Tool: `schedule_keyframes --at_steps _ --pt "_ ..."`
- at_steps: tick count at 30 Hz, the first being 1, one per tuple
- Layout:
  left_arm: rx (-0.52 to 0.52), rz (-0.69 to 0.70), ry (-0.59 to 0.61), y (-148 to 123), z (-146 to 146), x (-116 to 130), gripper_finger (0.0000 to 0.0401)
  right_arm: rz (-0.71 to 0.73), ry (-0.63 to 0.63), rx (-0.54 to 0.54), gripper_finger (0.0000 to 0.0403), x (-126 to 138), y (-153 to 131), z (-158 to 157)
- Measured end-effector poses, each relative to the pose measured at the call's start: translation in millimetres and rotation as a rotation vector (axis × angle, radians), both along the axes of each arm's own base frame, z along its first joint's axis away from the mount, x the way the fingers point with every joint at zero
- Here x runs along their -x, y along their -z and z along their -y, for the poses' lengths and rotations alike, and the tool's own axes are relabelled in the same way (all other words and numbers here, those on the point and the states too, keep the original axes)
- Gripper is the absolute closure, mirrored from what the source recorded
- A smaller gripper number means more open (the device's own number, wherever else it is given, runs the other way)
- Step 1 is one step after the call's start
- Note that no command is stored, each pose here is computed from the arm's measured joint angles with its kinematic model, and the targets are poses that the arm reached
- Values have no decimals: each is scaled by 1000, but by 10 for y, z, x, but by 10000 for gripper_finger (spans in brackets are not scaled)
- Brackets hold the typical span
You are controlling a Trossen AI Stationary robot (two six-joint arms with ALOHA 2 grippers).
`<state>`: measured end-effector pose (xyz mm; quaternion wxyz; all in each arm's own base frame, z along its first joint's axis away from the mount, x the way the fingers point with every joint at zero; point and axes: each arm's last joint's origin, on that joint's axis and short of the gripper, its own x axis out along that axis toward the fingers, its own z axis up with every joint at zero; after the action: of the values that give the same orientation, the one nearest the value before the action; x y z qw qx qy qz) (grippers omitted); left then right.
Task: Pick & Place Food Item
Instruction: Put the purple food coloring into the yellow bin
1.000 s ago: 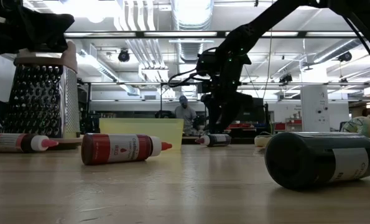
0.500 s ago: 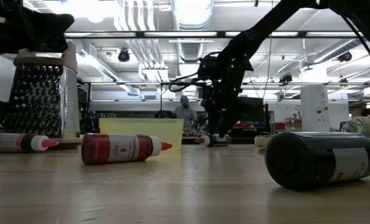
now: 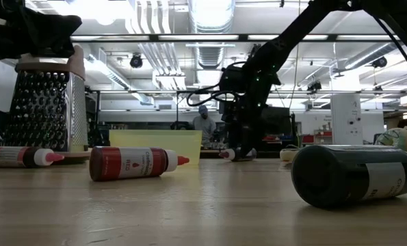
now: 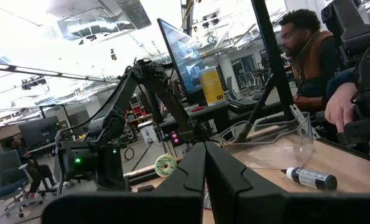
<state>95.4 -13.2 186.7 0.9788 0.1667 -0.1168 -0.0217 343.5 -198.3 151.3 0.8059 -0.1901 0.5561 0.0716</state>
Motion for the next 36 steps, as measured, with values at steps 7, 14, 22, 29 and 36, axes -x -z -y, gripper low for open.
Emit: schedule_keyframes --at_steps 7,14,22,29,36 --pt "0 0 0 0 0 0 388 -18 24 -21 133 40 66 -27" --pt "0 0 0 0 0 0 388 -16 24 -21 145 52 92 -34" --pt "0 0 0 0 0 0 388 -9 37 -23 163 48 91 -31" --pt "0 0 0 0 0 0 388 -7 49 -27 187 47 90 -31" --pt "0 1 0 -1 0 0 388 -6 68 -34 220 47 90 -31"
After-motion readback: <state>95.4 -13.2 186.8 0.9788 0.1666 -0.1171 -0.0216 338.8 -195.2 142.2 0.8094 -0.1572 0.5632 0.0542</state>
